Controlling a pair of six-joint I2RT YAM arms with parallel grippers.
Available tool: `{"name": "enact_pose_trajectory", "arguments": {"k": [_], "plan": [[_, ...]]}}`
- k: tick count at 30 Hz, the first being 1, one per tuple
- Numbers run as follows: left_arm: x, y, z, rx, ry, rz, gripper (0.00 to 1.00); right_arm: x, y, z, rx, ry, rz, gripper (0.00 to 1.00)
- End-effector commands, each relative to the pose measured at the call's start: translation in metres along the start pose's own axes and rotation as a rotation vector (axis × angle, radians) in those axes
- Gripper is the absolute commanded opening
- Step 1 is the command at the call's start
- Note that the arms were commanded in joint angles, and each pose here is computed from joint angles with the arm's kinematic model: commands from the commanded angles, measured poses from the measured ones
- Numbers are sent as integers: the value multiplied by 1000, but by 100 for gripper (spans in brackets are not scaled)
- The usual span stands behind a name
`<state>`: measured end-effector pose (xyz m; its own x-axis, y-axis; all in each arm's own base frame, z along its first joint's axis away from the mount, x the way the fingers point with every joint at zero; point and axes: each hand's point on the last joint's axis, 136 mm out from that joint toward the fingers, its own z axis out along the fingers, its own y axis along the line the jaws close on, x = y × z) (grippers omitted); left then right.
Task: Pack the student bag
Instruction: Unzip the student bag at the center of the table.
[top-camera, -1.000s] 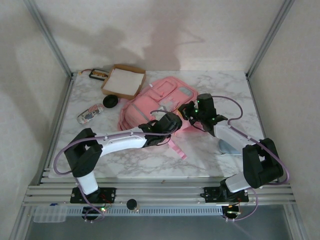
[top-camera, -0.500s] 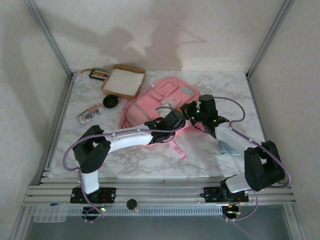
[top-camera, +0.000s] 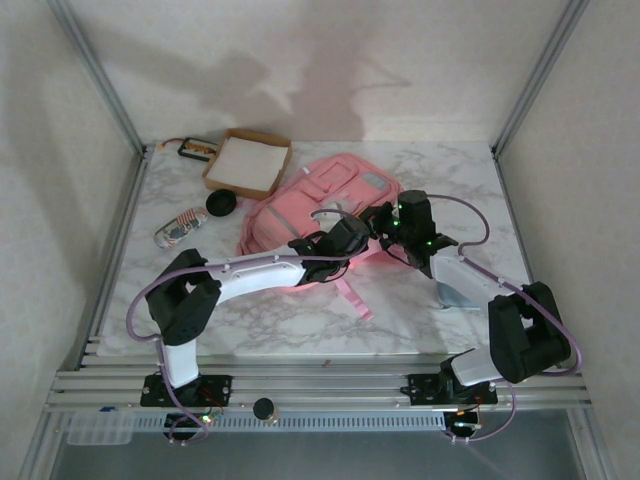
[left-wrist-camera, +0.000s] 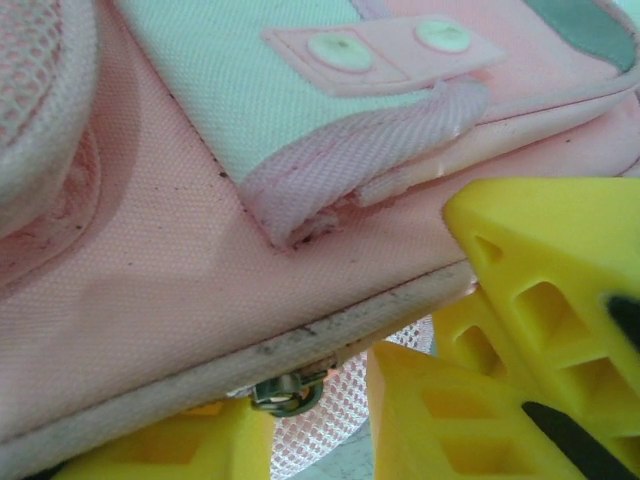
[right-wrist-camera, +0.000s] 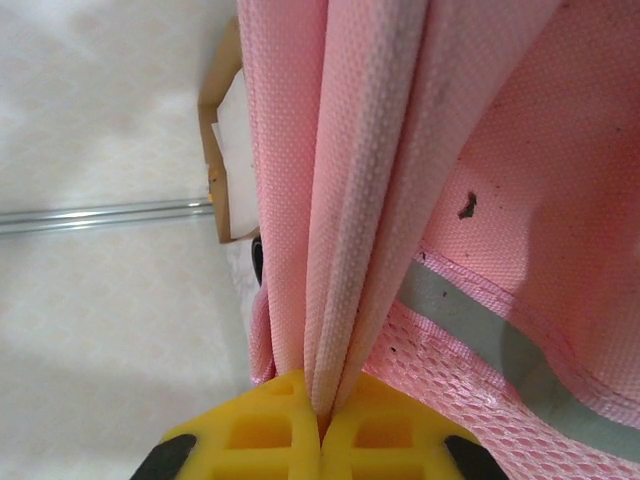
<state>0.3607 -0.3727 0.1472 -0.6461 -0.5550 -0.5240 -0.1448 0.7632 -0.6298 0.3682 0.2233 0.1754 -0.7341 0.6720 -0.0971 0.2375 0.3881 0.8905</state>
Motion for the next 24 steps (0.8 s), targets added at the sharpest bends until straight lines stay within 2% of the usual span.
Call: {"name": "enact_pose_trajectory", "arguments": {"k": [1, 4, 8, 12, 19, 24], "plan": [[-42, 17, -2, -55, -129, -90, 33, 3, 34, -12, -114, 12, -26, 0], [-45, 10, 2, 13, -153, -157, 31, 4, 33, -12, -119, 14, -12, 0], [-48, 15, 7, 2, -192, -233, 25, 4, 31, -14, -118, 13, 0, 0], [-54, 12, 7, 81, -237, -303, 21, 6, 32, -16, -128, 15, 8, 0], [-57, 22, 6, 49, -265, -315, 10, 4, 29, -15, -119, 9, 4, 0], [-51, 30, -2, 25, -224, -298, 0, -1, 31, -15, -111, -8, -20, 0]]}}
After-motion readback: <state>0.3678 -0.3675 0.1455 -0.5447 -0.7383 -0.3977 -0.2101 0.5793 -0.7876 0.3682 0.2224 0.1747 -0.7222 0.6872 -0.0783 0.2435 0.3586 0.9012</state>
